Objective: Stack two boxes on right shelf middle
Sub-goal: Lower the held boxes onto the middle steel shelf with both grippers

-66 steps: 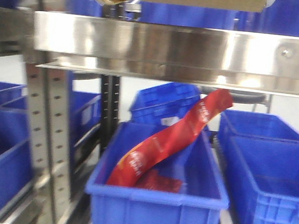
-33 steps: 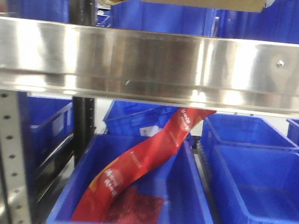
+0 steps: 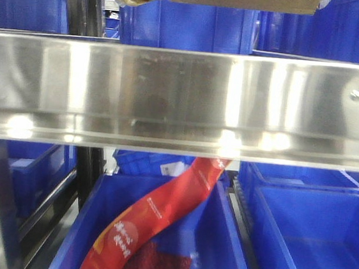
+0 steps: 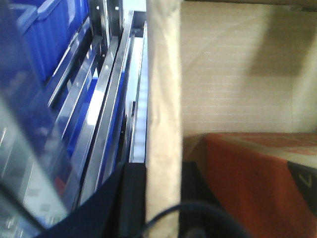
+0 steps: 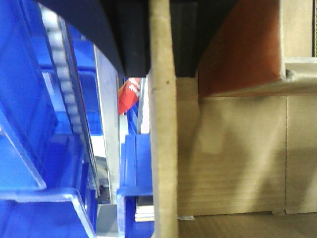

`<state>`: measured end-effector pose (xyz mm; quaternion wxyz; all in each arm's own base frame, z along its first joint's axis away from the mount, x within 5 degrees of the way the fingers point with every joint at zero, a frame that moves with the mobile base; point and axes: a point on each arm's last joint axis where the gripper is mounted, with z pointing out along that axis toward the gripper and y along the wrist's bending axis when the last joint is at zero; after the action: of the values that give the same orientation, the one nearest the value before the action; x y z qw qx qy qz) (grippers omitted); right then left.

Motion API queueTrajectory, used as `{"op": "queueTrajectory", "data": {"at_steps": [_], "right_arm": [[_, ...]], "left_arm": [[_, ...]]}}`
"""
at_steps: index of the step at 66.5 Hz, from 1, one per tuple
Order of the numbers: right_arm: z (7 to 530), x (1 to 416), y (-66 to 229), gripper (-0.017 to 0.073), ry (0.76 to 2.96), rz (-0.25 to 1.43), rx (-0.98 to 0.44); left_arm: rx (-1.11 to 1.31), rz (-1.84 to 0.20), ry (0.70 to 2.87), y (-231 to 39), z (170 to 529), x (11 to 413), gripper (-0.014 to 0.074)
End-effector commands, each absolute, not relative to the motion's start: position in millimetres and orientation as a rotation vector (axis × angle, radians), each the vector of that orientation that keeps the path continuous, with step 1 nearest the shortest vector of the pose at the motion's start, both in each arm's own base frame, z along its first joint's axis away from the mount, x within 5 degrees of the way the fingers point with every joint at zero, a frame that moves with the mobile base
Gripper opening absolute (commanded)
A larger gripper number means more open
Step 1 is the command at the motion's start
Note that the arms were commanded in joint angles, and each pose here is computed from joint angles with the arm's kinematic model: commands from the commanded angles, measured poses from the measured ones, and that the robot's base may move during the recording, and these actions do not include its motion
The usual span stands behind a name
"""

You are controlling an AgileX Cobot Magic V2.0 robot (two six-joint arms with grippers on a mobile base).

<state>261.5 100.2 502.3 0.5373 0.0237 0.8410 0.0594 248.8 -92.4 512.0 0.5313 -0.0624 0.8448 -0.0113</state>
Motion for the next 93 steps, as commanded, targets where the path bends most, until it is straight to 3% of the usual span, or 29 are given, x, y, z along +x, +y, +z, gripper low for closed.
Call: {"op": "queueTrajectory", "data": {"at_steps": [1, 69, 93], "right_arm": [[515, 257, 93, -0.0164, 1.921, 0.121, 0.058], [515, 257, 93, -0.0164, 1.919, 0.122, 0.057], [506, 263, 97, -0.0161, 2.087, 0.114, 0.134]], "left_arm": [[-0.160, -0.017, 1.959, -86, 522, 243, -0.0111], [-0.160, -0.017, 1.959, -86, 522, 243, -0.0111], [-0.064, -0.087, 2.104, -95, 512, 252, -0.0111]]}}
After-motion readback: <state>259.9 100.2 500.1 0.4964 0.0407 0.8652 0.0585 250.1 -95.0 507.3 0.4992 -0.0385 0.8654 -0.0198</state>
